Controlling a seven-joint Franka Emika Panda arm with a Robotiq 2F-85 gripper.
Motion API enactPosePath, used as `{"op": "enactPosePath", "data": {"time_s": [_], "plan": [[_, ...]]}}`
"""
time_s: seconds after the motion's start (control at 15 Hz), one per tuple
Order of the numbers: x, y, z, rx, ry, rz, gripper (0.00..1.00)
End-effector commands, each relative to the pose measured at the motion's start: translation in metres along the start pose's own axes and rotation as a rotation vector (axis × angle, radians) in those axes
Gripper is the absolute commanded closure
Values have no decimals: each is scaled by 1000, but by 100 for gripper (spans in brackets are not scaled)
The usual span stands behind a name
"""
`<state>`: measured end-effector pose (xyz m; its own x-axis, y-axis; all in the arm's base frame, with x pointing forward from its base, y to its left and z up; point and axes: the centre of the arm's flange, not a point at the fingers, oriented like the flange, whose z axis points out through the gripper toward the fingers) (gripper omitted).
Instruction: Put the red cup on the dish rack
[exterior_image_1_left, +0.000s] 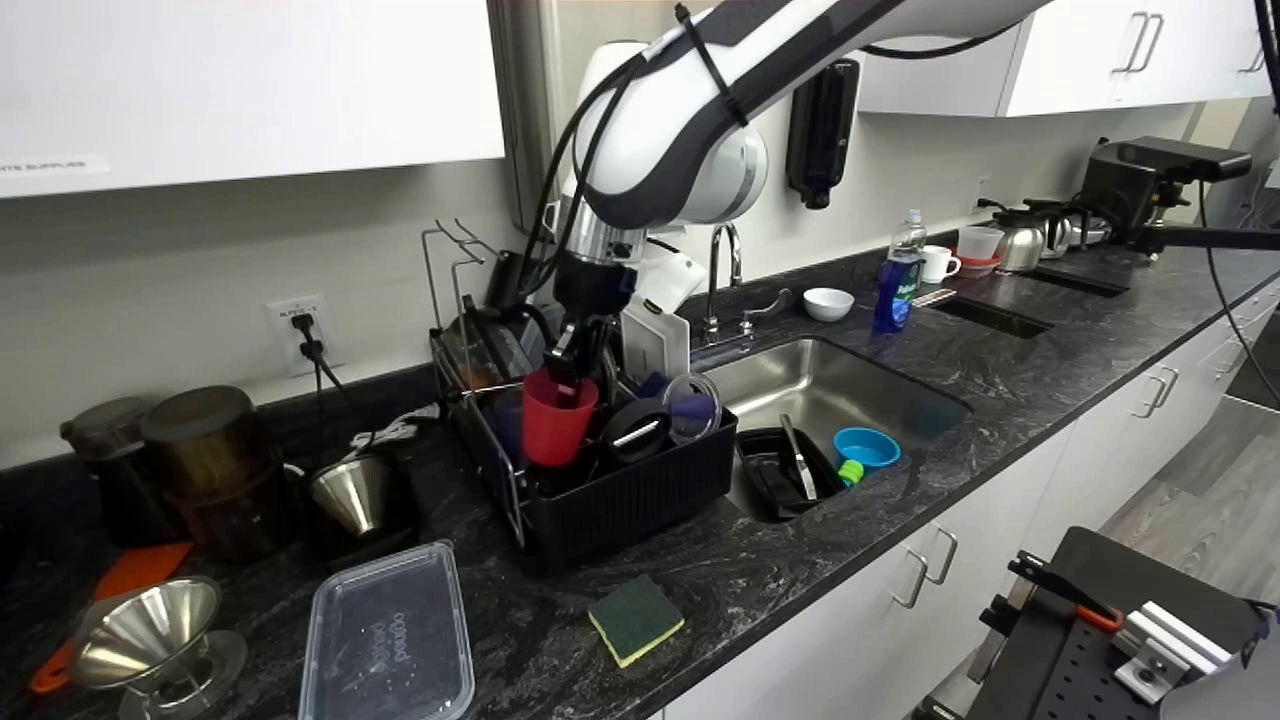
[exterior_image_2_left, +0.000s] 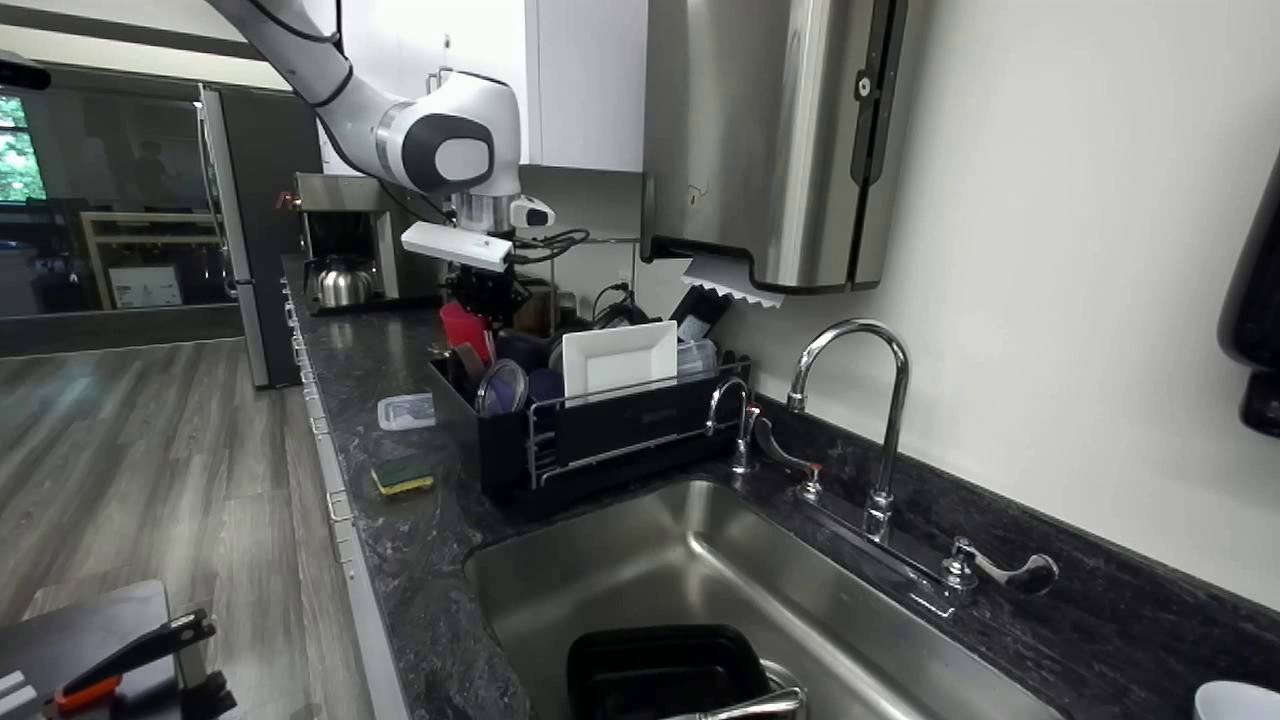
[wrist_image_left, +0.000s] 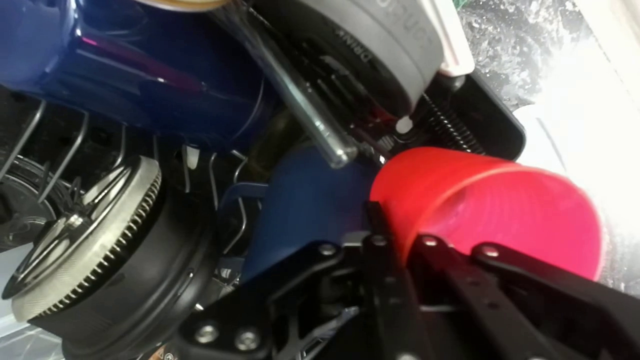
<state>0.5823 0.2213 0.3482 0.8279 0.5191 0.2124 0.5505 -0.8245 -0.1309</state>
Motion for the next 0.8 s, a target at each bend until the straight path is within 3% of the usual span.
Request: {"op": "enactPosePath", "data": {"time_s": [0.0,0.73], "plan": [[9,10,5,-21,2,-21,99],[23,14,2,-38,1,-57,99]]}}
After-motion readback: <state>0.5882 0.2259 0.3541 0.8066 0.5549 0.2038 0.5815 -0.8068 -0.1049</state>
